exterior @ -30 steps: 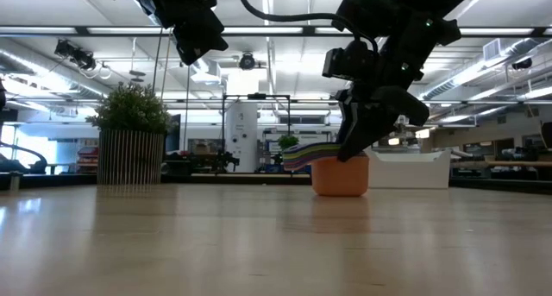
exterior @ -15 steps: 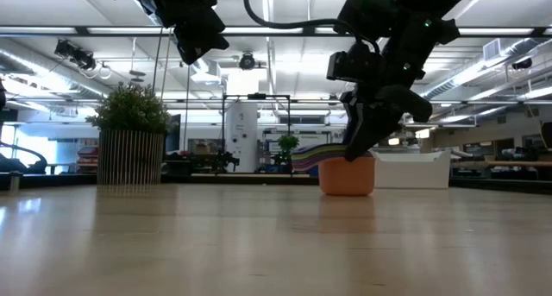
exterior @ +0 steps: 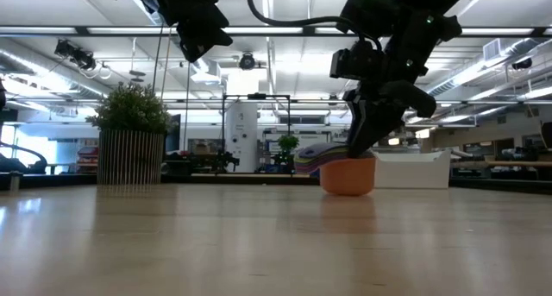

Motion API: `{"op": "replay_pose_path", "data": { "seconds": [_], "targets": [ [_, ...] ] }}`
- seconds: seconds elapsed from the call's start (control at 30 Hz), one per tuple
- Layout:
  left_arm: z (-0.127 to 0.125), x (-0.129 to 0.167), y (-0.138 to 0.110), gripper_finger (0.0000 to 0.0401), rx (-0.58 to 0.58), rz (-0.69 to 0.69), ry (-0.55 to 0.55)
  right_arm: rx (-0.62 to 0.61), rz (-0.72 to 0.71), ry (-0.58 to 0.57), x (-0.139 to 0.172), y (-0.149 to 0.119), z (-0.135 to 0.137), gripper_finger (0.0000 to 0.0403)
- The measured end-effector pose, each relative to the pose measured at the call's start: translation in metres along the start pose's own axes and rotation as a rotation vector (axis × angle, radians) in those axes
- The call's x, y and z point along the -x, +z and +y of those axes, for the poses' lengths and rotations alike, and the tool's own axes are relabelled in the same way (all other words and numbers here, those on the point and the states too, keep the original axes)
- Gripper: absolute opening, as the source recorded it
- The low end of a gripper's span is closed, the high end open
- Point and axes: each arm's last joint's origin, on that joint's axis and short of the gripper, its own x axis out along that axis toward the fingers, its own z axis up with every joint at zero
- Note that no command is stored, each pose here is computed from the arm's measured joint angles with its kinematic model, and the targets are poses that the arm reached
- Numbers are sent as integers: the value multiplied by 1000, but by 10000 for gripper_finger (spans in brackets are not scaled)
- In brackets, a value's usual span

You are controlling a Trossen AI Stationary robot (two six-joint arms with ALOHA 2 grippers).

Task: Nest measuring cups in basket
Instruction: Put the nested measuring cups into the white bin

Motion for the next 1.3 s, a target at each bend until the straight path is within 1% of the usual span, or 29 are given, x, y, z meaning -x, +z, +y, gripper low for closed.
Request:
{"op": "replay_pose_path", "data": {
  "seconds": [0.17,0.33,0.6,0.67,0.73,0.8,0.87,0.97,1.1,1.3],
  "targets": [
    [0,0,0,142,0,0,0,-1,0,2,0,0,-1,75],
    [0,0,0,142,0,0,1,-16,2,24,-1,-1,-6,82],
    [0,0,0,142,0,0,1,-35,-1,104,-2,-2,-10,114],
    [0,0,0,142,0,0,0,2,9,107,0,-1,-11,121],
    [0,0,0,142,0,0,0,50,31,101,2,1,-12,128],
    [0,0,0,142,0,0,0,67,32,65,6,7,-15,134],
    [0,0,0,142,0,0,1,59,21,48,10,12,-20,138],
    [0,0,0,142,0,0,0,40,18,66,11,14,-26,140],
    [0,0,0,142,0,1,1,22,10,60,12,16,-34,140],
    [0,0,0,142,0,1,0,42,40,65,12,12,-35,139]
  ]
}}
